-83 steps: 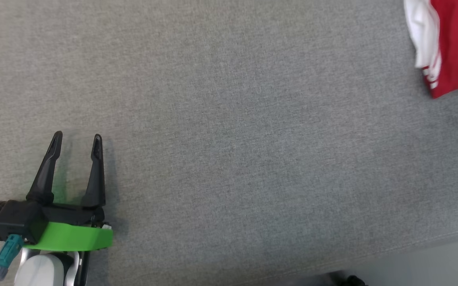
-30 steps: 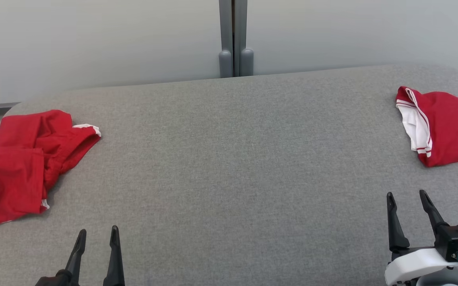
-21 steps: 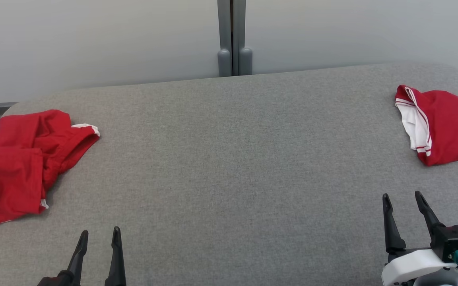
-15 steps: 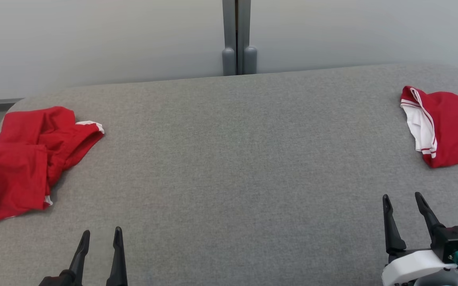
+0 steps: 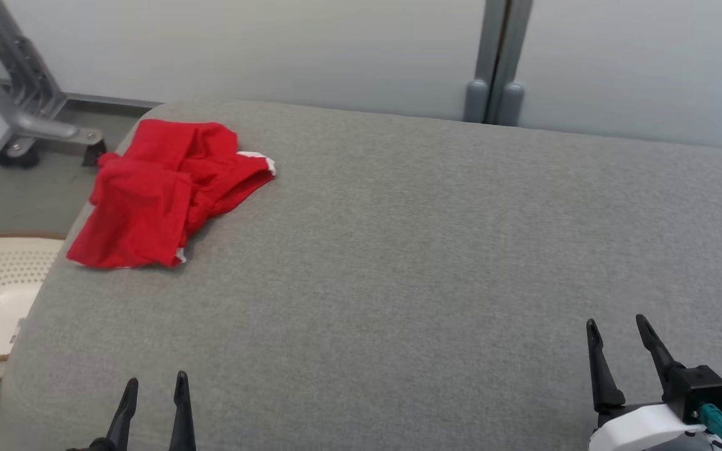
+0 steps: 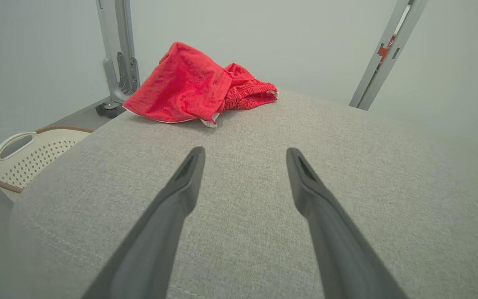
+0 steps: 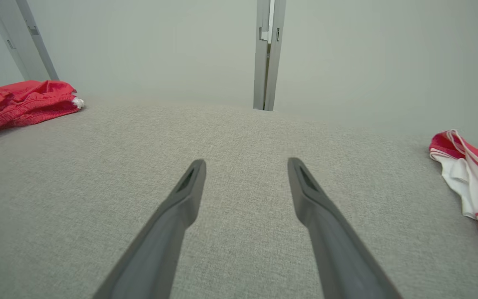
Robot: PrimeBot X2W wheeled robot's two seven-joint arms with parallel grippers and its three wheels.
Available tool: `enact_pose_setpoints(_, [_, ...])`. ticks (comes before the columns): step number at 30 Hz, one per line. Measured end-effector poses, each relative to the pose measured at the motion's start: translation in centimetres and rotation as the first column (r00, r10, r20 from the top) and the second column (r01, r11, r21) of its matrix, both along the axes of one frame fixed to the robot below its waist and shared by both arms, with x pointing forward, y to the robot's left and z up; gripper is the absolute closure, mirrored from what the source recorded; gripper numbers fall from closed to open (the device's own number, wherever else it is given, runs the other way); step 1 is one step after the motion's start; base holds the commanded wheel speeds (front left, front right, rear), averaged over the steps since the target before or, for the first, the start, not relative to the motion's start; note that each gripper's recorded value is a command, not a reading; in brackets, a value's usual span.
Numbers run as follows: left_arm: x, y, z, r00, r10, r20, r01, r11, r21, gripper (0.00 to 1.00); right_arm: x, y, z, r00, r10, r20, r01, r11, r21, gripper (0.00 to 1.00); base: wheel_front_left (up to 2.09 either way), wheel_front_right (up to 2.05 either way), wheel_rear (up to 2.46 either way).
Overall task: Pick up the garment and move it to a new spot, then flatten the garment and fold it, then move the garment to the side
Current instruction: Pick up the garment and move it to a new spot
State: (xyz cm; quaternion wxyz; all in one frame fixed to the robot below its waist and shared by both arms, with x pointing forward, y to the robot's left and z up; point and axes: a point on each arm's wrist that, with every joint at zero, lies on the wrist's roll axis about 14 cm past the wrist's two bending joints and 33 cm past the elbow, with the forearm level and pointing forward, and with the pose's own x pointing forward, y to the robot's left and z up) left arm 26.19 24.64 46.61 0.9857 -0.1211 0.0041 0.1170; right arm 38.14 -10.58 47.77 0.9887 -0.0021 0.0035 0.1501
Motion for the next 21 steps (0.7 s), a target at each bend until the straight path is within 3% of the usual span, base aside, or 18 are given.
enact_pose_setpoints(8, [-5.1,3.6,-0.5,0.983,0.181,-0.018,-0.181,0.983,-0.007,0.00,0.9,7.2,0.1,0.979,0.202,-0.001,-0.202,0.979,0.014,0.00,0.00,0.00,0.00])
enact_pose_setpoints(12, [-5.8,3.8,-0.9,0.978,0.205,-0.023,-0.206,0.978,-0.038,0.00,1.2,9.2,0.1,0.967,0.256,0.003,-0.256,0.966,0.016,0.00,0.00,0.00,0.00])
enact_pose_setpoints(16, [-2.8,2.2,-0.8,0.991,0.136,-0.020,-0.137,0.989,-0.060,0.00,2.0,9.9,-0.1,0.962,0.273,0.008,-0.273,0.962,-0.007,0.00,0.00,0.00,0.00])
enact_pose_setpoints(21, [4.6,0.9,2.0,0.998,0.018,0.057,-0.014,0.998,-0.063,0.00,4.6,11.6,0.7,0.951,0.301,0.068,-0.298,0.953,-0.055,0.00,0.00,0.00,0.00])
